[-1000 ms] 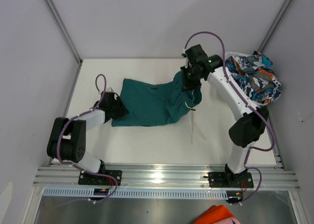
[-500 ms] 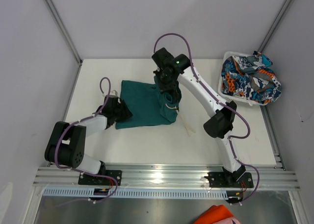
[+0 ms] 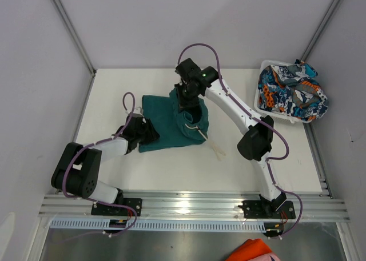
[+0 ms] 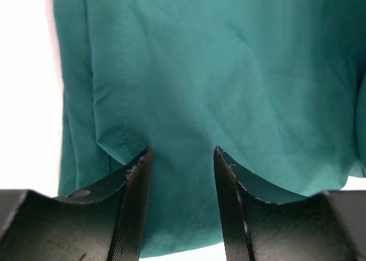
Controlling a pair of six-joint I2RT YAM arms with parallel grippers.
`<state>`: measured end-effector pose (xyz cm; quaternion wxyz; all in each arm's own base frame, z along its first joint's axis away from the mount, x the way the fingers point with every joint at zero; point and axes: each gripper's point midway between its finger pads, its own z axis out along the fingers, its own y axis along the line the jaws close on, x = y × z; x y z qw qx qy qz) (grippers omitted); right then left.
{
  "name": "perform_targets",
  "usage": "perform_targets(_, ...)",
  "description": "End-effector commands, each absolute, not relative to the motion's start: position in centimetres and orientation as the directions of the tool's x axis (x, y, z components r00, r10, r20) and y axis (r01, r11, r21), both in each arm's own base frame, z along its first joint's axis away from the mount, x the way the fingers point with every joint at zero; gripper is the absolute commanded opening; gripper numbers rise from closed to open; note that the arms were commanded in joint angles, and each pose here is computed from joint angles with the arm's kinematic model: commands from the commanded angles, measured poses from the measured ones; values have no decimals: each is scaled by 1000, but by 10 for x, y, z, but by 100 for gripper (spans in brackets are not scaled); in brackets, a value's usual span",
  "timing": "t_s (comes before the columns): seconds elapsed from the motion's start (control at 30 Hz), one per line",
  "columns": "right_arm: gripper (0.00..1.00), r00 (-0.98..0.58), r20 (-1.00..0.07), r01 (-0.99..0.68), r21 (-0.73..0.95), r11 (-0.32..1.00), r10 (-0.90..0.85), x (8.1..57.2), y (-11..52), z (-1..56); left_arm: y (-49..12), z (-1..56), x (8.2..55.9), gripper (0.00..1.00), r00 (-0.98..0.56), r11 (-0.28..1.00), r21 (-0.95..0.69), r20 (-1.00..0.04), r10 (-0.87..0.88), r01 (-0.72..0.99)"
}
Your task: Fold and stack the shorts
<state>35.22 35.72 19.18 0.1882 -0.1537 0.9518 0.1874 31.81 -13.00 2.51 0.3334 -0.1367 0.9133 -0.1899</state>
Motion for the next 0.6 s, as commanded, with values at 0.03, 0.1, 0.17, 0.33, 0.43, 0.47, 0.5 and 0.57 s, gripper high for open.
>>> perform_targets(0.03, 0, -870, -479, -359, 452, 817, -117, 359, 387, 228, -145, 19, 306, 50, -773, 889, -446, -526, -355, -106)
perform_targets(0.1, 0, -874, -478, -336, 479, 811, -80, 363, 389, 231, -149, 19, 304, 49, -777, 891, -444, -527, -345, -94)
perform_targets(0.17, 0, -878, -477, -319, 511, 798, -45, 365, 387, 241, -152, 19, 302, 49, -780, 895, -438, -528, -336, -89)
perform_targets(0.33, 0, -879, -477, -312, 550, 775, -16, 364, 390, 253, -156, 20, 299, 49, -777, 895, -438, -533, -334, -84)
perform_targets(0.43, 0, -893, -450, -292, 548, 784, -19, 365, 392, 241, -157, 21, 298, 49, -777, 895, -439, -535, -331, -79)
perform_targets(0.47, 0, -899, -438, -290, 549, 784, -26, 365, 394, 234, -157, 21, 298, 49, -776, 895, -439, -537, -332, -79)
perform_targets(0.5, 0, -904, -427, -290, 557, 778, -32, 363, 398, 231, -156, 20, 297, 49, -777, 896, -437, -536, -332, -81)
perform_targets(0.57, 0, -905, -425, -295, 570, 767, -31, 363, 407, 227, -155, 19, 295, 49, -777, 898, -433, -536, -330, -83)
